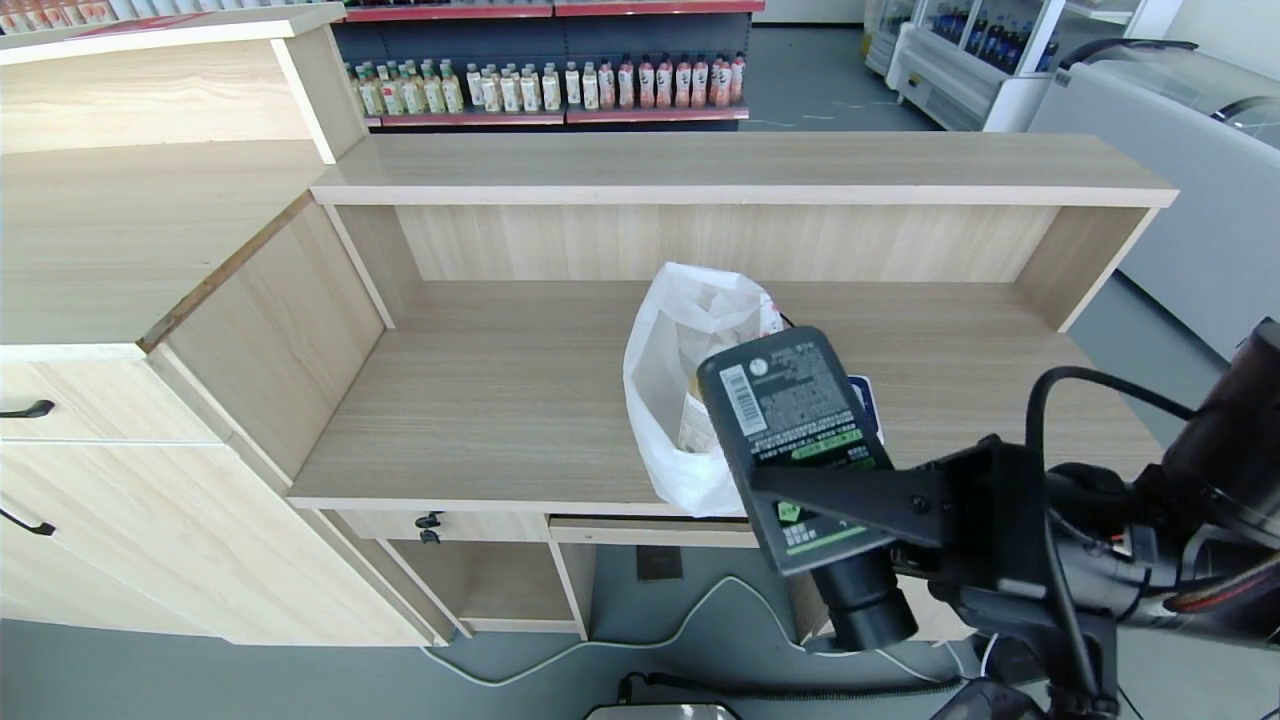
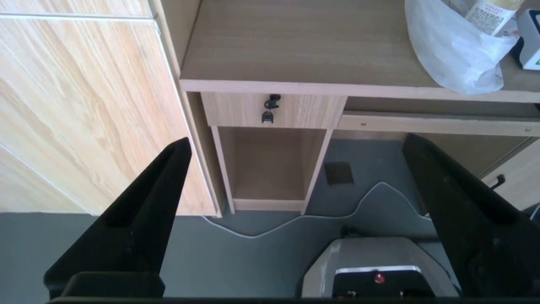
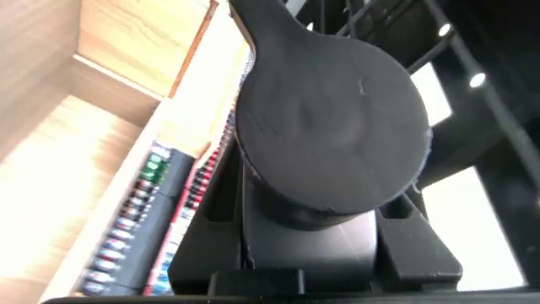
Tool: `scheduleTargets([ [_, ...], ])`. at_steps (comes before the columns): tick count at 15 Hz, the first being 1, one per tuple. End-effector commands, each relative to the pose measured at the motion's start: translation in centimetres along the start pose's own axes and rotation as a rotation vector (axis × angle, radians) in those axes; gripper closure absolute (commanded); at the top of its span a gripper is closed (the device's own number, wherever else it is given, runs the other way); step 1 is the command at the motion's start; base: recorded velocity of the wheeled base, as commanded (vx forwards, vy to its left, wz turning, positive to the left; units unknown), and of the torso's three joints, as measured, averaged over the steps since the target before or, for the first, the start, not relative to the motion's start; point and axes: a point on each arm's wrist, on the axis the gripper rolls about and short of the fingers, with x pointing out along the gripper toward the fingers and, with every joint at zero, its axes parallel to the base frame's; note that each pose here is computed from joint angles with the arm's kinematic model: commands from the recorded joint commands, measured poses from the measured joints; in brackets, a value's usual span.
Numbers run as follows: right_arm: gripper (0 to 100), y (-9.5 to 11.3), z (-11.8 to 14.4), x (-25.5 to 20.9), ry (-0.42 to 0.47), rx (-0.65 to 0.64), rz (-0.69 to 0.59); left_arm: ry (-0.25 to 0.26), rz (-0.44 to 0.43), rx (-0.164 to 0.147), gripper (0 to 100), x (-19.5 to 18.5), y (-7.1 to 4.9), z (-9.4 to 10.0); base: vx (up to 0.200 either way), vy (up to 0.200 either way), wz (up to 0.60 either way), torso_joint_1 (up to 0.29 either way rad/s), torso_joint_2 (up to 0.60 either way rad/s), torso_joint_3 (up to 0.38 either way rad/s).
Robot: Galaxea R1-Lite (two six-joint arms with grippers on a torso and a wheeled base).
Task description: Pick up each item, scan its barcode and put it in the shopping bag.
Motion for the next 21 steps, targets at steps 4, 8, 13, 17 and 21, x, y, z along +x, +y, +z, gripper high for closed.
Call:
scheduleTargets([
  [4, 100, 1.0, -5.7, -7.7, 1.182, 0.876, 0.055, 0.000, 0.000, 0.000, 0, 0.0, 0.0, 0.0, 0.000, 0.000, 0.00, 0.000, 0.00, 0.000],
  [8, 100, 2.7, -6.9, -16.3, 1.422, 0.962, 0.106, 0.000, 0.000, 0.000, 0, 0.0, 0.0, 0.0, 0.000, 0.000, 0.00, 0.000, 0.00, 0.000],
  [13, 100, 4.1, -7.4, -19.1, 1.555, 1.260, -0.116, 0.000, 0.000, 0.000, 0, 0.0, 0.0, 0.0, 0.000, 0.000, 0.00, 0.000, 0.00, 0.000],
  [17, 100, 5.3, -6.8, -18.4, 1.598, 1.728, -0.334, 0.002, 0.000, 0.000, 0, 0.0, 0.0, 0.0, 0.000, 0.000, 0.00, 0.000, 0.00, 0.000],
  [21, 100, 6.5, -10.9, -13.9, 1.325, 2.227, -0.729, 0.000, 0.000, 0.000, 0, 0.0, 0.0, 0.0, 0.000, 0.000, 0.00, 0.000, 0.00, 0.000],
])
